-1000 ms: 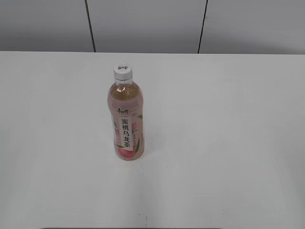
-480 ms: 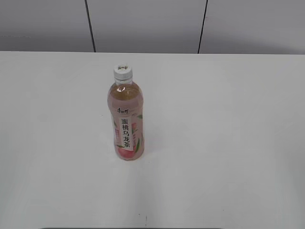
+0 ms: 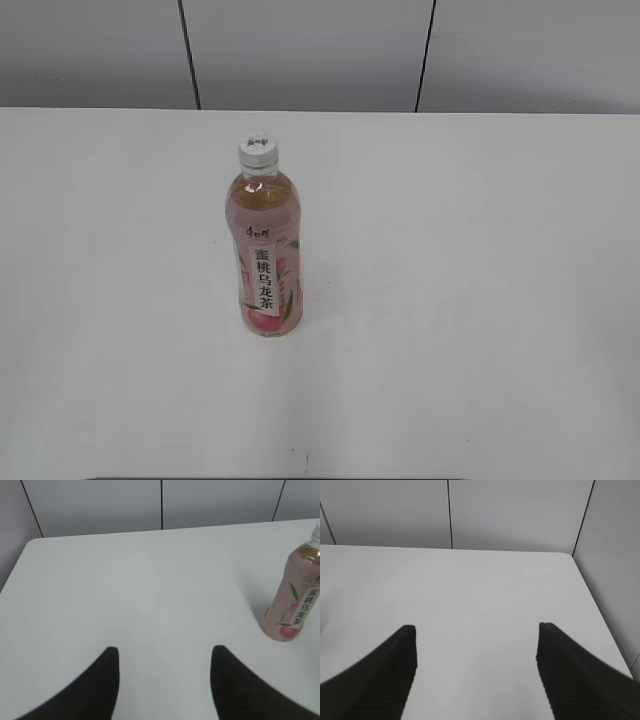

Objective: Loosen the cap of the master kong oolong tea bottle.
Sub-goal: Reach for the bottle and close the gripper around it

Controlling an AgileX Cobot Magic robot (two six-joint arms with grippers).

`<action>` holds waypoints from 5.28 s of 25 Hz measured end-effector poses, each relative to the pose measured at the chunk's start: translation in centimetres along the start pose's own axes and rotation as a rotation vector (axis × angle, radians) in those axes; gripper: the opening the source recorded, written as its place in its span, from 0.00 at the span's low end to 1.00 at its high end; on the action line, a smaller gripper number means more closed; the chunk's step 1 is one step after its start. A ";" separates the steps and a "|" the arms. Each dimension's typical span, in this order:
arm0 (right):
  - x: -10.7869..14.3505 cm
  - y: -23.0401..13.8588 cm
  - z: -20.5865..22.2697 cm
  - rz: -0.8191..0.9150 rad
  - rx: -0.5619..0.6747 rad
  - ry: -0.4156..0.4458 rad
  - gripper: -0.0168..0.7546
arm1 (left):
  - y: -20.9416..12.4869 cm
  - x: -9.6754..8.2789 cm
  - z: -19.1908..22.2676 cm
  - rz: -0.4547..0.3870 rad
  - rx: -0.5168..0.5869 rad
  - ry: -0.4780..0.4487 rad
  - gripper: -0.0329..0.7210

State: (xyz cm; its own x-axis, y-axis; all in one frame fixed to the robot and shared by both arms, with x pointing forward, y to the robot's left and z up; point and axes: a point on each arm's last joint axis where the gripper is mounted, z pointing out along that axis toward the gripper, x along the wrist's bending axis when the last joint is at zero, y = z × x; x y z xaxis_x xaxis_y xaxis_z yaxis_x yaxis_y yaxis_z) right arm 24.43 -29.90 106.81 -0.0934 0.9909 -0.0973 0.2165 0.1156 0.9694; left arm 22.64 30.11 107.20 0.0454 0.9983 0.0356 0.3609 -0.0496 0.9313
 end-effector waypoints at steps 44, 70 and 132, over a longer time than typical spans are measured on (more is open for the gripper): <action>0.0 0.0 0.0 0.000 -0.004 0.000 0.75 | 6.5 0.7 23.8 -0.073 -0.266 0.039 0.52; 0.2 0.1 0.0 0.028 -0.006 0.028 0.75 | -6.5 -4.7 26.9 0.004 -0.133 -0.523 0.53; 0.3 0.1 0.0 0.029 -0.007 0.029 0.75 | -4.4 -14.0 31.0 0.095 -0.170 -0.996 0.83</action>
State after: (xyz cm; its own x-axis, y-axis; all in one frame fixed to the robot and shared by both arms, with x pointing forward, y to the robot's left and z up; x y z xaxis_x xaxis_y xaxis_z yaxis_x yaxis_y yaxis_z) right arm 24.41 -29.63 106.85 -0.1155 0.9913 -0.0624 0.2133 0.0861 0.9732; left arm 49.29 15.42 91.36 0.8509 0.5079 -0.1341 0.1819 -0.0455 0.9823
